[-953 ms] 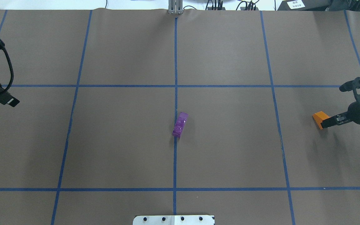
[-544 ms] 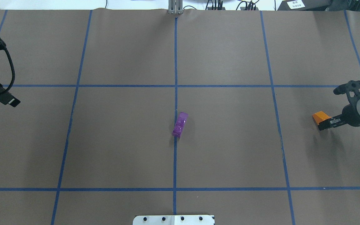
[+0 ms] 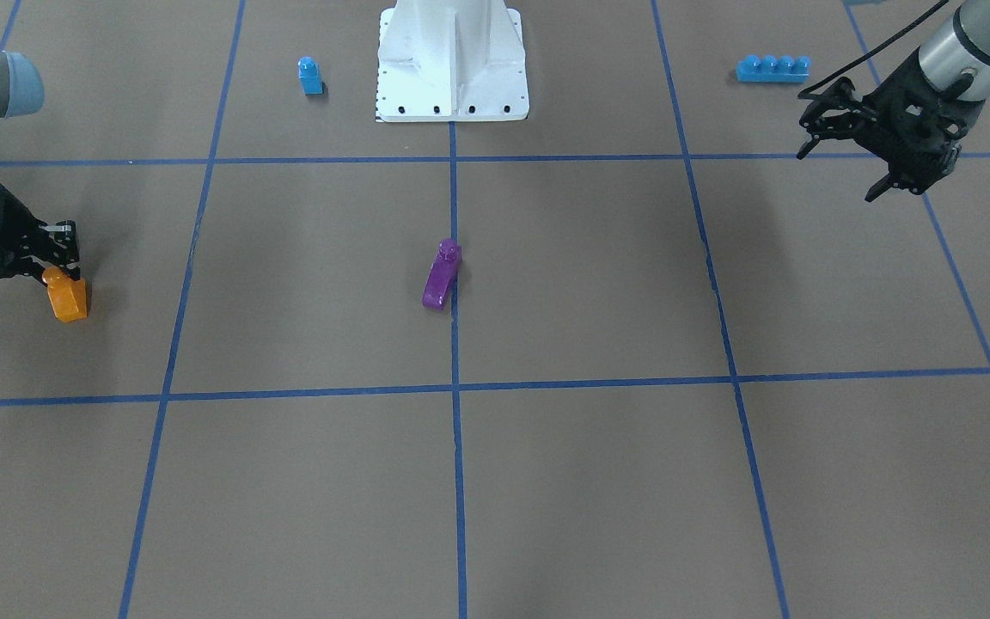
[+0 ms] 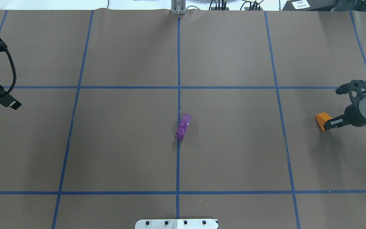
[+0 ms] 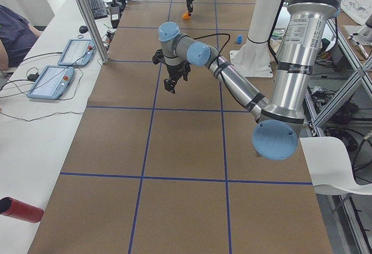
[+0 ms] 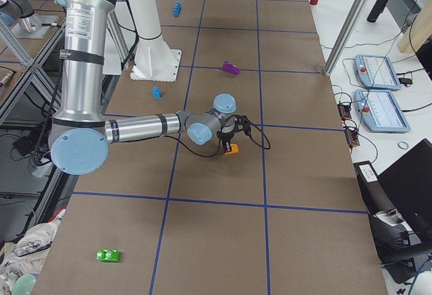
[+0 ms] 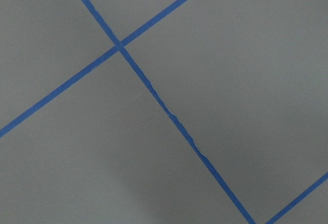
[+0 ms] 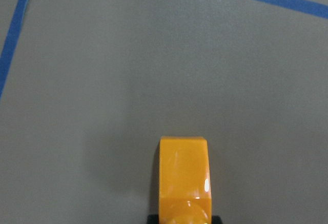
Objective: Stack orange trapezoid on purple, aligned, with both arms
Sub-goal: 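Grasp the orange trapezoid block with the right gripper and lift it, then carry the orange block over the purple block with the right gripper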
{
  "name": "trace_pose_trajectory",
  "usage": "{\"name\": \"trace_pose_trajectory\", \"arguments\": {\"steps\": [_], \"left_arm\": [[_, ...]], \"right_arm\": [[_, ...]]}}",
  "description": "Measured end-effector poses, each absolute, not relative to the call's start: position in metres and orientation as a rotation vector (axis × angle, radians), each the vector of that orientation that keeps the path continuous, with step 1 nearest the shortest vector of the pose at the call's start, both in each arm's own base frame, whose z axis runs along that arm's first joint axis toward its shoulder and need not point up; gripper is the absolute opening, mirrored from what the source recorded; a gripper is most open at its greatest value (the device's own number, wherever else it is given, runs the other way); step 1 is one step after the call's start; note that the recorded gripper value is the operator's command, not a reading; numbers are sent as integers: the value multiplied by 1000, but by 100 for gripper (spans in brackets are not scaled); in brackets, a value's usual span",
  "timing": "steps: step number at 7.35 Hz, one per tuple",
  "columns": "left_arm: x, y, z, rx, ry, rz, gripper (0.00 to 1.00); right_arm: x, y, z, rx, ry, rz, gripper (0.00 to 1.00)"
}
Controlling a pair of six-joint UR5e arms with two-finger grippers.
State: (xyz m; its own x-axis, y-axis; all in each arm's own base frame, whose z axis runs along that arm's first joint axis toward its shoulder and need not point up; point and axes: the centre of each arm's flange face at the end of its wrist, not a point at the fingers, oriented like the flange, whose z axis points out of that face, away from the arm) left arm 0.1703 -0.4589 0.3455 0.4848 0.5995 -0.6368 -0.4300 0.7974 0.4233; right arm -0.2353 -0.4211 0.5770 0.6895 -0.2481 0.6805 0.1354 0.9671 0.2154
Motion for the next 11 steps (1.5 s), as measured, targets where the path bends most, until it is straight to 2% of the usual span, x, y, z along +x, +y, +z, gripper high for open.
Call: {"name": "trace_pose_trajectory", "arguments": {"steps": [3,8,11], "left_arm": [[167,-457,352,210,851,628,100],[51,-454,432,184,773,451,100],[4,-442,462,202,755,445,100]], "right_arm": [[-243,-435,547,138,-796,-150,0],[-297,-456,414,-40,-870,262,0],[-387,-448,320,-81,-845,343,0]]}}
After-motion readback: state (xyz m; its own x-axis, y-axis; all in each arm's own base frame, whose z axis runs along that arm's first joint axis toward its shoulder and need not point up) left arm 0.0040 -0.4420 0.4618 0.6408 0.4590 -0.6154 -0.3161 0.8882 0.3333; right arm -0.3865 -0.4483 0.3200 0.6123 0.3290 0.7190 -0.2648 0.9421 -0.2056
